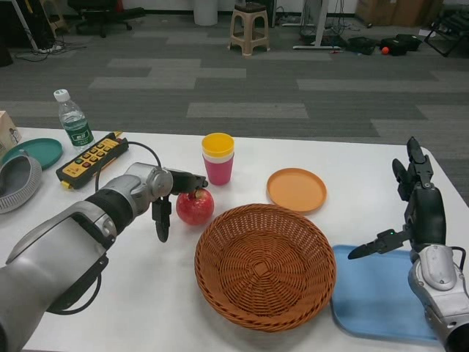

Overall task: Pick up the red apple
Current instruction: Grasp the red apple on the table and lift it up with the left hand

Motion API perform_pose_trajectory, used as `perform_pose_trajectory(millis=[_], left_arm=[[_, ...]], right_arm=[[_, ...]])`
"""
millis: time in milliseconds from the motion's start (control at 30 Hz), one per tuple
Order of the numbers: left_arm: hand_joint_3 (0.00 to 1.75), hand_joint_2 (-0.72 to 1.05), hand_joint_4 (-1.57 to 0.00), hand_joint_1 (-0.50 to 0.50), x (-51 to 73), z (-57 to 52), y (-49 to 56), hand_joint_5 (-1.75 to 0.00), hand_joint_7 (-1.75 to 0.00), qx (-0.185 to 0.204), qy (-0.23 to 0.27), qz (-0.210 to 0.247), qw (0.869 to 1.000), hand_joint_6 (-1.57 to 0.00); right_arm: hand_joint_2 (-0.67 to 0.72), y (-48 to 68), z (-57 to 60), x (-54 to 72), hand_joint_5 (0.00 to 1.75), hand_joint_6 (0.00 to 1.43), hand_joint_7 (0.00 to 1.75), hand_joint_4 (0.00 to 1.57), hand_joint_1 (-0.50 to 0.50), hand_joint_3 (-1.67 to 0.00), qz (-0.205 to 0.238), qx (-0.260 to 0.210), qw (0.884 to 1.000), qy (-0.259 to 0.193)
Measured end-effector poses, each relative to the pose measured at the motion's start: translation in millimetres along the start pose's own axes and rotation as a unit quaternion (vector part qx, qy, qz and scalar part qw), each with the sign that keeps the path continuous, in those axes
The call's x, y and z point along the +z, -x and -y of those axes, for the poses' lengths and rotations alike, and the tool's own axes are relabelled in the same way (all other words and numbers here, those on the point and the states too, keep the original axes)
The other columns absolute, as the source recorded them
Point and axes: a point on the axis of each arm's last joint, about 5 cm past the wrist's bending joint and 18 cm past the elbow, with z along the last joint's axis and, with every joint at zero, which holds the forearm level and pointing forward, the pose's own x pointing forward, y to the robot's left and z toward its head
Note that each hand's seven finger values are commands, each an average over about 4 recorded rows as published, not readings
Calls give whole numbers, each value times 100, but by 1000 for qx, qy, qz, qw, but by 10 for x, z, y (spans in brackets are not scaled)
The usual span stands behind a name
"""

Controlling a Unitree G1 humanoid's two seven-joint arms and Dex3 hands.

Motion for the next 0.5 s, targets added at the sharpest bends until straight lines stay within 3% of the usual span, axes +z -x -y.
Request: perform_pose_trajectory(millis=[500], left_arm=[[0,25,0,-50,152,51,-58,-113,-28,20,-26,3,999,0]], right_arm=[[41,8,-38,-8,0,0,0,20,-33,0,-2,0,1000,-7]])
